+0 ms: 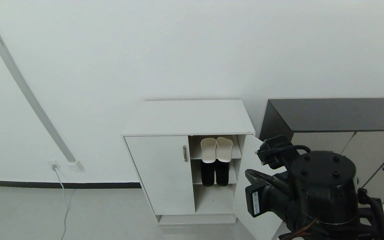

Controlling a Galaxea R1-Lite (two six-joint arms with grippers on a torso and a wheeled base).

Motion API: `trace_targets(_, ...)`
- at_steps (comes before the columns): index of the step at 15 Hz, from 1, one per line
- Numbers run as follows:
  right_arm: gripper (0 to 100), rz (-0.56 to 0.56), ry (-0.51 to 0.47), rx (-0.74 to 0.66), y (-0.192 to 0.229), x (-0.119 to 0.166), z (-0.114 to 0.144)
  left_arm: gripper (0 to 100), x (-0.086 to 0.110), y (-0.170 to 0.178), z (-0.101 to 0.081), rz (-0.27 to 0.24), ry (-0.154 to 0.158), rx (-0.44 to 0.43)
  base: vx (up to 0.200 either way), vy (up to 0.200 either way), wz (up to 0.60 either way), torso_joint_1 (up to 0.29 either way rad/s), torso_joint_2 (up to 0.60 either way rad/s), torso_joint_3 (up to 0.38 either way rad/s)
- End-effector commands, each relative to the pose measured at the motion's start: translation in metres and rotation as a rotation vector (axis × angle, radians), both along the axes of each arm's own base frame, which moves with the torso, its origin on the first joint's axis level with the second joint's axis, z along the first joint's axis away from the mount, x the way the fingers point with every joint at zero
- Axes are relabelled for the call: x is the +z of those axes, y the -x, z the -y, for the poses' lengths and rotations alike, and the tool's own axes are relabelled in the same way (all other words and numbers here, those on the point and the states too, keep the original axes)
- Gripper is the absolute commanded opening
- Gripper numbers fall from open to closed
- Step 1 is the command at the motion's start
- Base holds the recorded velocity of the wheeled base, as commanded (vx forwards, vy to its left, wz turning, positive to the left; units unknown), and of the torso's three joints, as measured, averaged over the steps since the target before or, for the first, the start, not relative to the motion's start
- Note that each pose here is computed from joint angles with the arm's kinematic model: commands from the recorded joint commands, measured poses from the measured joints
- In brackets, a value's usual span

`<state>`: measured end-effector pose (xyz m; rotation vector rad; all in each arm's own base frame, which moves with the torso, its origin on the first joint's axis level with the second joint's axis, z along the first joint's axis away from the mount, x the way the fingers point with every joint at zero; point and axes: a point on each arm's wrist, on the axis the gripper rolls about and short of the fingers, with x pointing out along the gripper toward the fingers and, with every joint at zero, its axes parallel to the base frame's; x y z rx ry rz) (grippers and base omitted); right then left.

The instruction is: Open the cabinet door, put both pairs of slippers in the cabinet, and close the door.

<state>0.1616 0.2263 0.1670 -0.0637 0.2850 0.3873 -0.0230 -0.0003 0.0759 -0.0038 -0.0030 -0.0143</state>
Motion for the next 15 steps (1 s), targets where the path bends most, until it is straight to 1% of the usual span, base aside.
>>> trace_targets(1, 0, -0.003, 0.009, -0.003, -0.001, -0.002, 0.000, 0, 0.000, 0.000, 0.000, -0.001, -0.001, -0.001, 0.000, 0.000, 0.00, 0.000, 0.00, 0.000)
trace_targets(4, 0, -0.012, 0.021, 0.002, -0.002, -0.006, -0.001, 0, 0.000, 0.000, 0.000, -0.001, 0.001, -0.001, 0.000, 0.000, 0.00, 0.000, 0.00, 0.000)
trace_targets(6, 0, -0.024, 0.064, -0.005, -0.004, -0.016, -0.002, 0, 0.000, 0.000, 0.000, -0.001, 0.001, -0.001, 0.000, 0.000, 0.00, 0.000, 0.00, 0.000)
trace_targets(11, 0, -0.032, 0.081, -0.052, -0.017, -0.020, 0.003, 0, 0.000, 0.000, 0.000, -0.001, 0.001, 0.000, 0.000, 0.000, -0.60, 0.000, 0.00, 0.002)
trace_targets(12, 0, -0.038, 0.087, -0.066, -0.022, -0.023, 0.004, 0, 0.000, 0.000, 0.000, -0.001, 0.001, 0.000, 0.000, 0.000, 0.00, 0.000, 0.00, 0.000)
trace_targets(13, 0, -0.025, 0.089, -0.101, -0.036, -0.027, 0.006, 0, 0.000, 0.000, 0.000, -0.001, 0.001, 0.000, 0.000, 0.000, 0.00, 0.000, 0.00, 0.000)
trace_targets(15, 0, 0.033, 0.077, -0.143, -0.059, -0.031, 0.008, 0, 0.000, 0.000, 0.000, -0.001, -0.001, 0.000, 0.000, 0.000, 0.00, 0.000, 0.00, 0.000)
